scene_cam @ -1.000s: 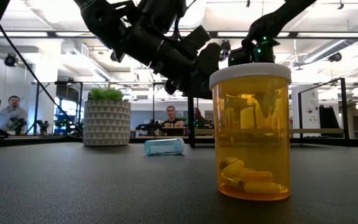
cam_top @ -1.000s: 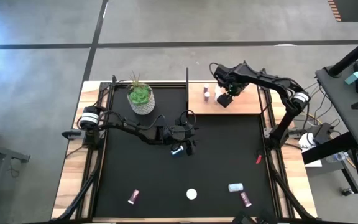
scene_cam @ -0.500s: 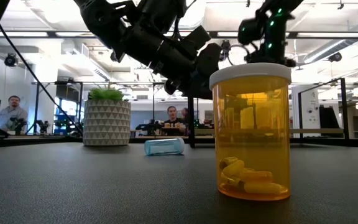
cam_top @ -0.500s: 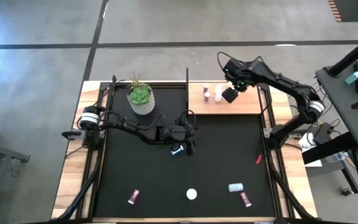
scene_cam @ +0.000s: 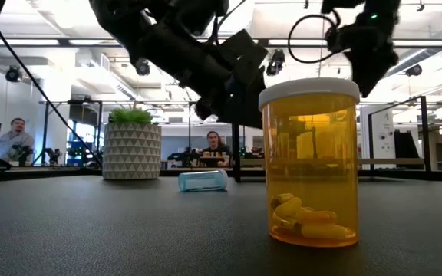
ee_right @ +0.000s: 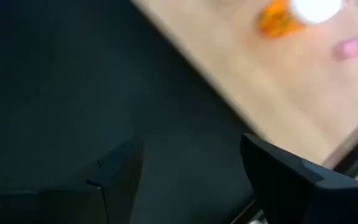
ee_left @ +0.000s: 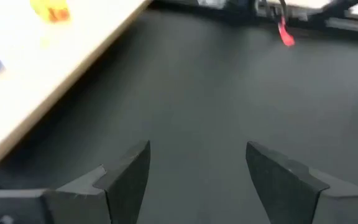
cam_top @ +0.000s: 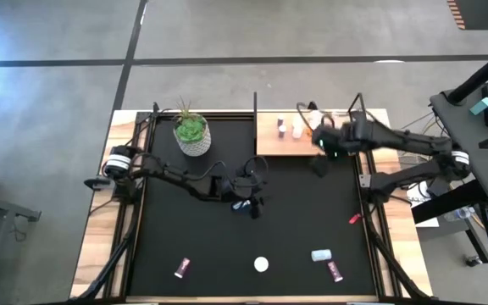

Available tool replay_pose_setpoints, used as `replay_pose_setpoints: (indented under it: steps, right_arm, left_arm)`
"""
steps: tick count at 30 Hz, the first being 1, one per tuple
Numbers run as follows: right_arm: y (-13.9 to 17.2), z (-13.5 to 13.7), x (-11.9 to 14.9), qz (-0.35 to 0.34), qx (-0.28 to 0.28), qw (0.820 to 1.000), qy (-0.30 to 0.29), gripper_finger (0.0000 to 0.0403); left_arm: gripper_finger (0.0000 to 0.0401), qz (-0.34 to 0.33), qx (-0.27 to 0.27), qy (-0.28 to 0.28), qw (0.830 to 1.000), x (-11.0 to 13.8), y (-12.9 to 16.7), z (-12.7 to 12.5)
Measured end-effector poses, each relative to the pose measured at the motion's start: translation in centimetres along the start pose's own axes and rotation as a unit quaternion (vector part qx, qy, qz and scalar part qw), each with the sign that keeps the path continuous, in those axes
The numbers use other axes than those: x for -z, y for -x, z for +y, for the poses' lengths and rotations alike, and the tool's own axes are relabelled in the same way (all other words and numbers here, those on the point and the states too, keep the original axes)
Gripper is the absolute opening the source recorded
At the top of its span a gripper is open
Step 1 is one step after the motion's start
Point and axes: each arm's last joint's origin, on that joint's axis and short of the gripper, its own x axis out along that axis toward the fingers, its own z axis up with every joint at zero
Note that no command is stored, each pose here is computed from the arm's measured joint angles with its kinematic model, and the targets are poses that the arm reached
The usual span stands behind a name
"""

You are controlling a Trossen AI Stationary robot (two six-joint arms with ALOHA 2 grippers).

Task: Pick and place medicine bottles onto shelf by color
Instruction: Put the blue pill bottle on the shelf aligned with the other blue pill bottles

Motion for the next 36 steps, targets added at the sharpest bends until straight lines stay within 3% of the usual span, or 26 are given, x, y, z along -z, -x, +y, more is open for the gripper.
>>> replay_pose_setpoints:
  steps: [7,16,23,29,36]
  right_arm:
    - [-1.3,3.6,4.8,0.027,-0.015,0.999,0.032,0.0258]
    - [-2.6,7.0,8.6,0.029,-0.041,0.997,0.052,0.0258]
    - [-3.3,8.9,10.2,0.027,-0.059,0.996,0.057,0.0258]
    - [-3.7,9.8,10.5,0.032,-0.055,0.996,0.062,0.0258]
    - [-3.9,10.2,10.4,0.034,-0.05,0.996,0.072,0.0258]
  left_arm:
    - [0.0249,0.104,-0.003,0.046,0.994,2.3,0.7,-0.9]
    - [0.0249,0.169,-0.024,0.063,0.983,3.8,1.4,-1.3]
    - [0.0249,0.2,-0.06,0.043,0.977,4.1,2.1,-0.7]
    - [0.0249,0.188,-0.072,0.042,0.979,2.7,3.4,-0.5]
    - [0.0249,0.222,-0.102,0.092,0.965,4.1,4.1,-0.8]
